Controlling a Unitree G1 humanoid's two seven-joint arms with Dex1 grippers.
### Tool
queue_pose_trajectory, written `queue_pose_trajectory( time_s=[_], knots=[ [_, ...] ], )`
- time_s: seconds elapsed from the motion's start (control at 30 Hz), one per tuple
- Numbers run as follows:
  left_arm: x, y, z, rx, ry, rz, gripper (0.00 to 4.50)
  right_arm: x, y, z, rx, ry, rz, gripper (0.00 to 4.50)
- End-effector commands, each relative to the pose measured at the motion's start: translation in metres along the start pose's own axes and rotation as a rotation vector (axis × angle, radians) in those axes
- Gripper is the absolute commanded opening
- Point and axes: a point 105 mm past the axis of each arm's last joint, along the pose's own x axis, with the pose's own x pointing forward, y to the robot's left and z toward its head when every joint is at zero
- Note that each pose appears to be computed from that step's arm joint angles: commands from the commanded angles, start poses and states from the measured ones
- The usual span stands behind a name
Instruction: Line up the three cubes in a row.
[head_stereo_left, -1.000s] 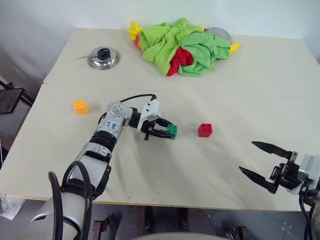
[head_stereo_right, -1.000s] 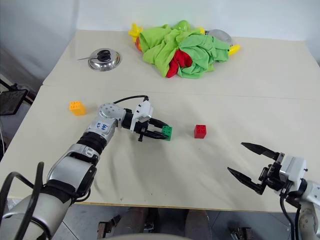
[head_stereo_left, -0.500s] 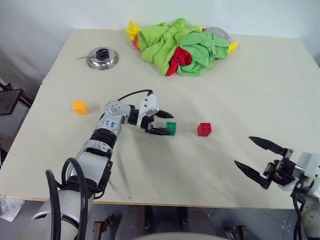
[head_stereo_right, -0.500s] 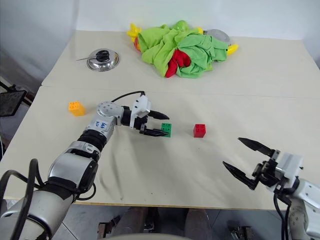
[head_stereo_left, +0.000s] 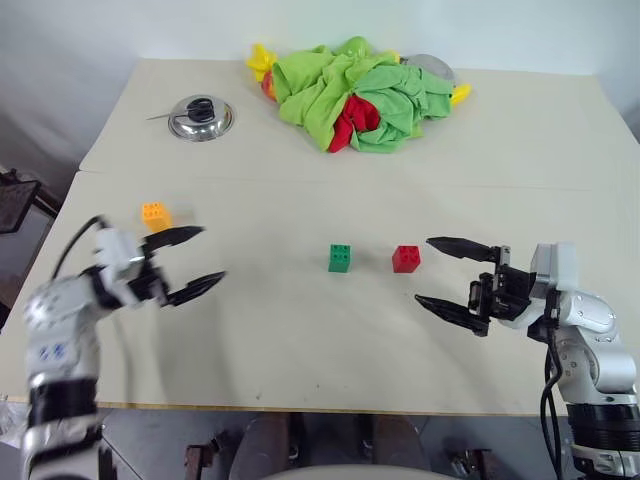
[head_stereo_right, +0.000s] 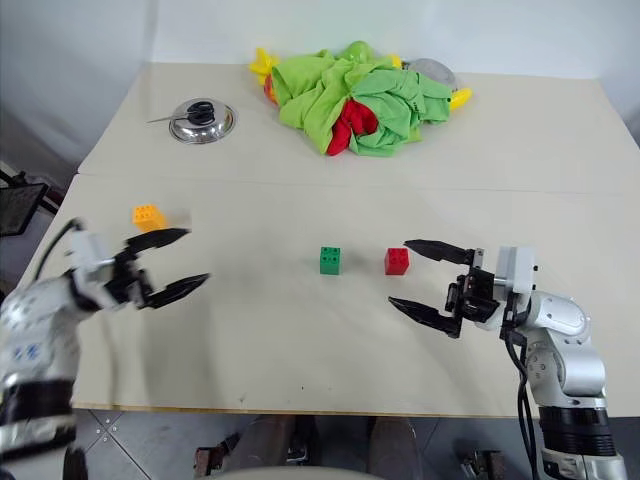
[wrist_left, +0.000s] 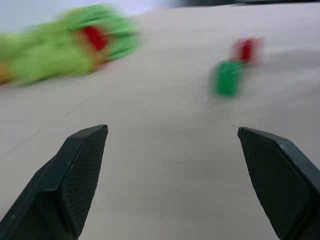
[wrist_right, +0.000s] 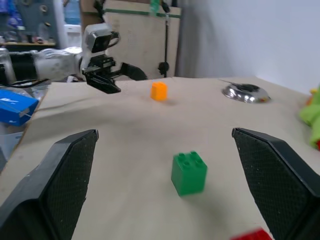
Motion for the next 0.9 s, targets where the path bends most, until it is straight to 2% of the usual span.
queue_pose_trajectory(
  time_s=[0.03, 0.13, 0.27, 0.37, 0.47, 0.53, 0.6, 0.67, 0.9],
  knots=[
    [-0.08, 0.018, -0.012, -0.016, 0.059, 0.379, 4.4, 0.006, 0.002, 0.01, -0.047, -0.026, 0.028, 4.5],
    [-0.123, 0.015, -0.029, -0.051, 0.109, 0.591, 4.4, 0.005, 0.003, 0.007, -0.032, -0.014, 0.039, 4.5],
    [-0.125, 0.001, -0.036, -0.121, 0.081, 0.658, 4.4, 0.001, 0.001, 0.006, -0.034, 0.001, 0.028, 4.5],
    [-0.089, 0.006, -0.026, -0.143, -0.001, 0.643, 4.4, -0.003, -0.001, 0.005, -0.028, 0.016, 0.021, 4.5],
    [-0.053, 0.019, -0.019, -0.162, -0.012, 0.647, 4.4, -0.004, -0.001, 0.004, -0.019, 0.021, 0.017, 4.5],
    [-0.025, 0.031, -0.015, -0.237, -0.014, 0.681, 4.4, -0.004, -0.001, 0.004, -0.016, 0.023, 0.014, 4.5],
    [-0.004, 0.042, -0.019, -0.311, 0.046, 0.735, 4.4, -0.003, -0.001, 0.004, -0.021, 0.022, 0.011, 4.5],
    [0.014, 0.048, -0.019, -0.312, 0.077, 0.737, 4.4, -0.003, 0.0, 0.005, -0.015, 0.017, 0.005, 4.5],
    [0.072, 0.061, -0.012, -0.301, 0.089, 0.689, 4.4, 0.001, 0.008, 0.003, 0.018, 0.011, 0.015, 4.5]
  ],
)
